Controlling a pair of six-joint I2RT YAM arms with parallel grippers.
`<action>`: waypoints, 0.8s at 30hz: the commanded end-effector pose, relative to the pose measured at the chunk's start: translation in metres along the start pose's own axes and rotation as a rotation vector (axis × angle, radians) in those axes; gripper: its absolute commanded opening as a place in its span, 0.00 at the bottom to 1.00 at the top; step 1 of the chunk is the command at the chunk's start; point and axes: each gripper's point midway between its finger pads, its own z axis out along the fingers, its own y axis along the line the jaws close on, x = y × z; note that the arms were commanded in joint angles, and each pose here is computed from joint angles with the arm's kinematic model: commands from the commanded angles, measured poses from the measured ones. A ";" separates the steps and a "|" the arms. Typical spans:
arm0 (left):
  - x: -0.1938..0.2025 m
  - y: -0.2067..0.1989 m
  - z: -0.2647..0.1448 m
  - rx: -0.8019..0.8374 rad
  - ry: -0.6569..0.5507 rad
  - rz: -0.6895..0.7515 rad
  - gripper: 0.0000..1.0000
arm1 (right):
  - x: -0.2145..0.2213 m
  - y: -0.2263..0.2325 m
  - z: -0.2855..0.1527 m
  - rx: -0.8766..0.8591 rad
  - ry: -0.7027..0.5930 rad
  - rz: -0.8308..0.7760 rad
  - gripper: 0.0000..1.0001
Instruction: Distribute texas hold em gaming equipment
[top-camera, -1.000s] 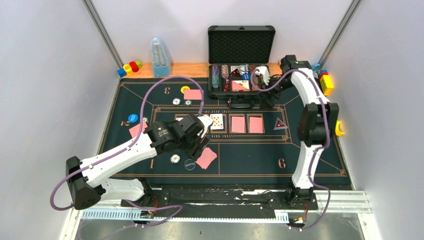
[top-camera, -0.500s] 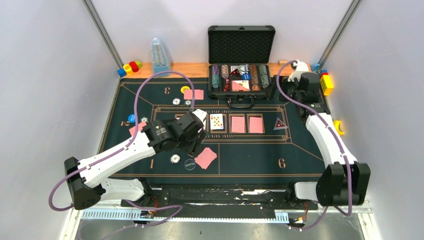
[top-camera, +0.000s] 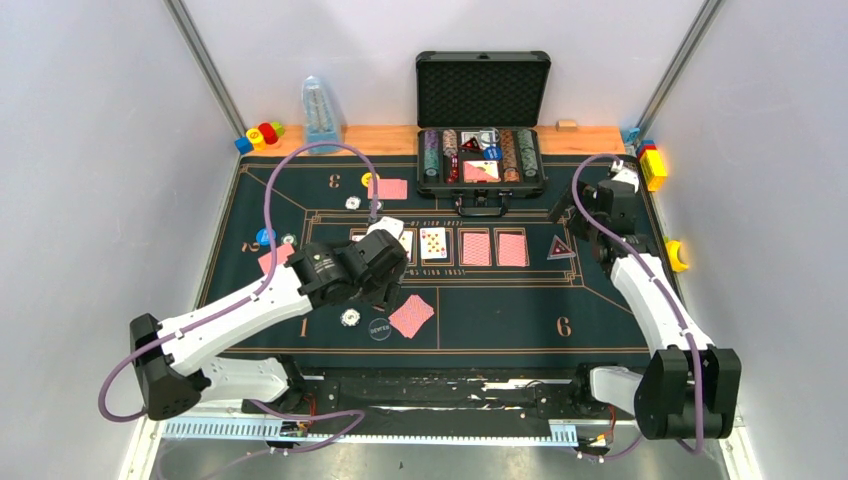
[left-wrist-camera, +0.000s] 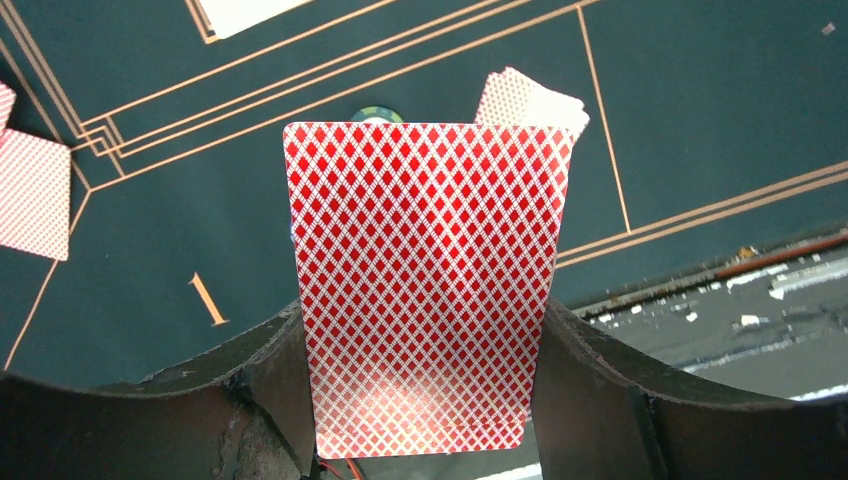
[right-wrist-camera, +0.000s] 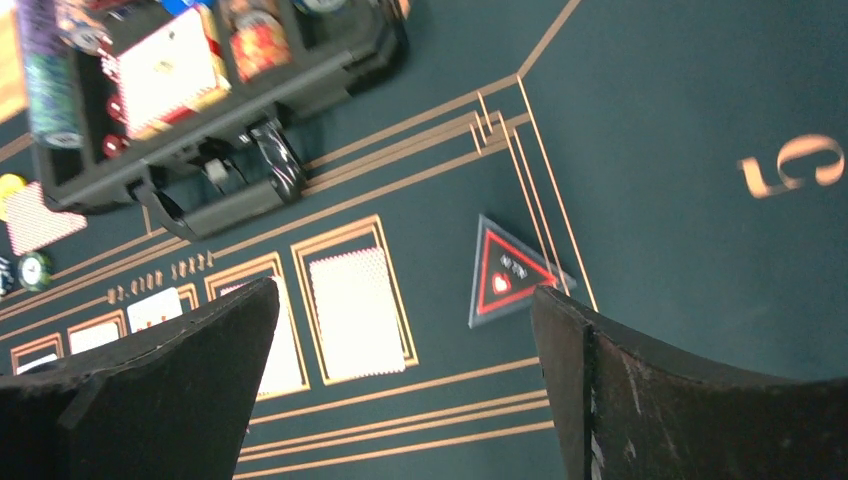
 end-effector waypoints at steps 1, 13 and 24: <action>-0.023 0.007 0.009 -0.100 -0.080 -0.109 0.01 | 0.016 -0.008 -0.006 0.038 0.027 0.099 1.00; -0.078 0.114 0.112 -0.298 -0.063 -0.287 0.00 | 0.016 -0.007 -0.020 0.005 -0.028 0.124 1.00; -0.055 0.214 0.193 -0.375 0.154 -0.362 0.00 | 0.010 -0.005 -0.028 -0.023 -0.077 0.127 1.00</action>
